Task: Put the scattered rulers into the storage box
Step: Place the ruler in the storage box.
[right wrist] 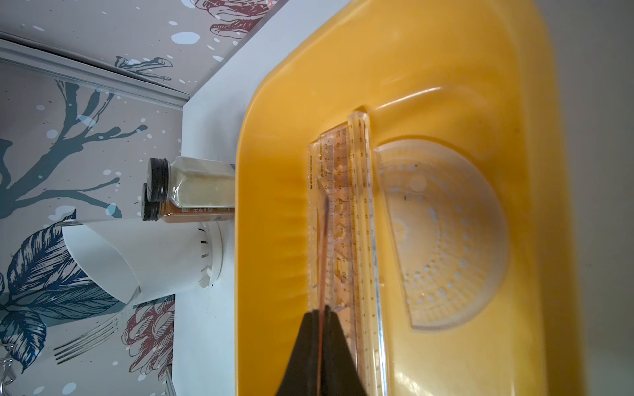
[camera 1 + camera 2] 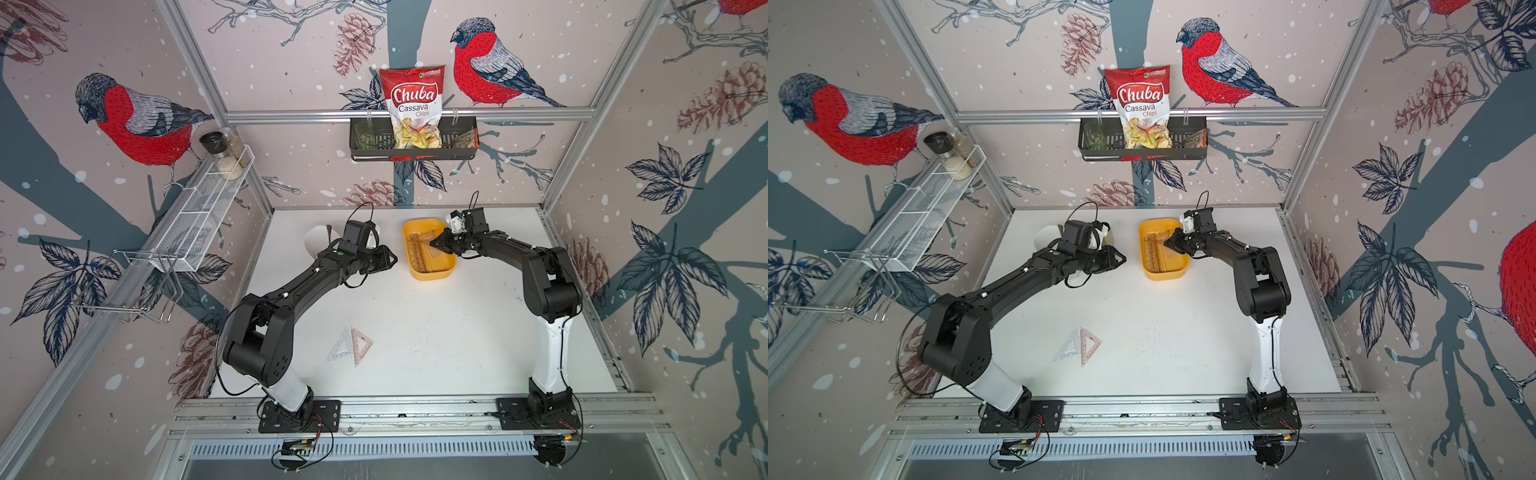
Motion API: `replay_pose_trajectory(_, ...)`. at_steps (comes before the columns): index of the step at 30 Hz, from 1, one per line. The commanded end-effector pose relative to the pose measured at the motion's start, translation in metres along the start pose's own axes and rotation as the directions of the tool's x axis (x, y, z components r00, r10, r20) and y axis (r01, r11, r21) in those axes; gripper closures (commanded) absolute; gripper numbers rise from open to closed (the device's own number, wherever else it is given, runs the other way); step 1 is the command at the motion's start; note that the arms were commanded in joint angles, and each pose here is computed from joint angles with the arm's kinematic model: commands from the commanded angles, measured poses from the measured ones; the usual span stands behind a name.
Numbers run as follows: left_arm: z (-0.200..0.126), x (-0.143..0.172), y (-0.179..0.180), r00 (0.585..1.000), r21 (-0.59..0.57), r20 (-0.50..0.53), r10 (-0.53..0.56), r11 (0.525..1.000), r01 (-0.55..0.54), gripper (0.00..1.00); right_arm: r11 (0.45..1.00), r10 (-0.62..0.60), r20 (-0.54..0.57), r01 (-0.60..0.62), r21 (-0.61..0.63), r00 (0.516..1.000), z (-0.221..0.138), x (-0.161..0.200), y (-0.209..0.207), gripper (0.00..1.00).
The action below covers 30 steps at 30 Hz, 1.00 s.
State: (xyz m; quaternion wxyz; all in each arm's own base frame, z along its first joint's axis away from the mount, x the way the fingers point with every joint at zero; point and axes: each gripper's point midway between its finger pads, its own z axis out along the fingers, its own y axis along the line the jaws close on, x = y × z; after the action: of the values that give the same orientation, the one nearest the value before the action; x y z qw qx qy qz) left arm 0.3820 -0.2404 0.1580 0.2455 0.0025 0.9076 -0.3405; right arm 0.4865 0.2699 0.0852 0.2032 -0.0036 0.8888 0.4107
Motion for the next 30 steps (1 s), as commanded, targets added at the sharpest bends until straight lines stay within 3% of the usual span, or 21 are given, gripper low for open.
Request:
replay_pose_trajectory(1,0.000,0.000,0.002,1.000,0.016,-0.005,0.009,1.000,-0.009,0.61,1.000,-0.006,-0.025,0.005,-0.005,1.000,0.005,0.003,0.002,0.96)
replay_pose_trajectory(7,0.000,0.001,0.005,1.000,0.022,-0.005,0.001,1.000,-0.001,0.61,1.000,0.004,-0.035,-0.004,0.011,0.999,0.008,0.002,-0.002,0.91)
replay_pose_trajectory(14,-0.001,-0.001,0.006,1.000,0.033,-0.002,-0.007,0.999,0.007,0.61,0.999,0.036,-0.041,-0.035,0.038,0.999,0.005,0.000,-0.010,0.70)
replay_pose_trajectory(19,-0.004,-0.004,0.007,1.000,0.041,0.007,-0.014,0.999,0.014,0.61,0.997,0.046,-0.049,-0.042,0.071,0.998,-0.003,0.006,-0.013,0.61)
replay_pose_trajectory(30,-0.011,-0.006,0.008,1.000,0.042,0.022,-0.022,0.999,0.022,0.61,0.994,0.045,-0.035,-0.041,0.100,0.998,-0.033,0.021,-0.007,0.54)
